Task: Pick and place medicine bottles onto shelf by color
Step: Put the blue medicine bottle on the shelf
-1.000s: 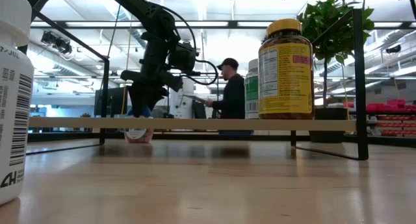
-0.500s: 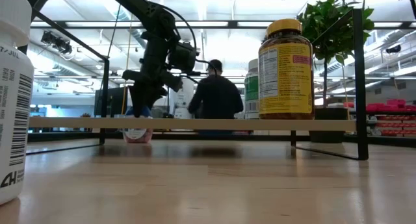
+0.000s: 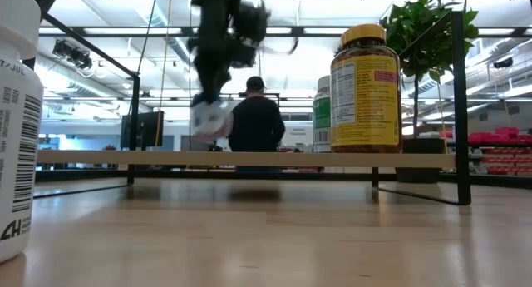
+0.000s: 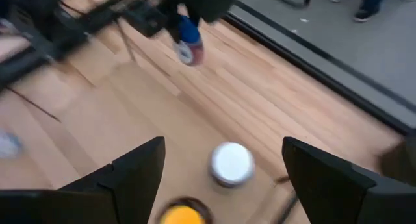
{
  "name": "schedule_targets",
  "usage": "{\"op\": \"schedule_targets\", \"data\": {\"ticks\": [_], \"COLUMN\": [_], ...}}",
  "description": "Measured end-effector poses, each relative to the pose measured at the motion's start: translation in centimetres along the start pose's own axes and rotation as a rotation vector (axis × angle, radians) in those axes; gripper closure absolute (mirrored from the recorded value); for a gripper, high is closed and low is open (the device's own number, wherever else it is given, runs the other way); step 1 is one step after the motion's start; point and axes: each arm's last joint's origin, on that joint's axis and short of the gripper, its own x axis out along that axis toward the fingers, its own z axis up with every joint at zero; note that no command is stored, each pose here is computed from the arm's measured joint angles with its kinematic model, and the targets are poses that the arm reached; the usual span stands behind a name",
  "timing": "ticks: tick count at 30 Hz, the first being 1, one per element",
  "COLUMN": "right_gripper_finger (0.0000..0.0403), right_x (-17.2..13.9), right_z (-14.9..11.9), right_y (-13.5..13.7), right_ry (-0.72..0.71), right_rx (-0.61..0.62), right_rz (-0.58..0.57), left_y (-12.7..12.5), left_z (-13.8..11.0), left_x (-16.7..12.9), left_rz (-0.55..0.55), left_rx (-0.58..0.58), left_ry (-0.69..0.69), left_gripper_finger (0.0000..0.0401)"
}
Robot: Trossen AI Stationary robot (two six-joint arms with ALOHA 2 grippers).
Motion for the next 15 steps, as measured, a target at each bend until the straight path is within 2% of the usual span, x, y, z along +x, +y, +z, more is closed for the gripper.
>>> {"op": "schedule_targets", "data": {"ticks": [3, 7, 10, 15], "right_gripper_finger": [0.0087, 0.0087, 0.0087, 0.0093], "right_x": [-0.4, -1.5, -2.5, -4.3], "right_z": [0.2, 0.8, 1.2, 1.9], "right_y": [-0.3, -1.6, -2.7, -4.9], "right_ry": [-0.006, -0.028, -0.053, -0.085], "right_rx": [-0.031, -0.013, 0.022, 0.075], "right_rz": [0.016, 0.036, 0.054, 0.095], "left_y": [-1.2, -3.8, -5.9, -9.3], "left_z": [1.3, 2.6, 3.0, 3.7], "left_x": [-3.0, -6.1, -7.0, -6.6], "left_rz": [-0.016, -0.056, -0.069, -0.067], "left_rx": [-0.003, 0.023, 0.052, 0.122], "left_ry": [-0.131, -0.259, -0.279, -0.265], "left_gripper_finger": [0.0211, 0.0213, 0.0205, 0.0205]}}
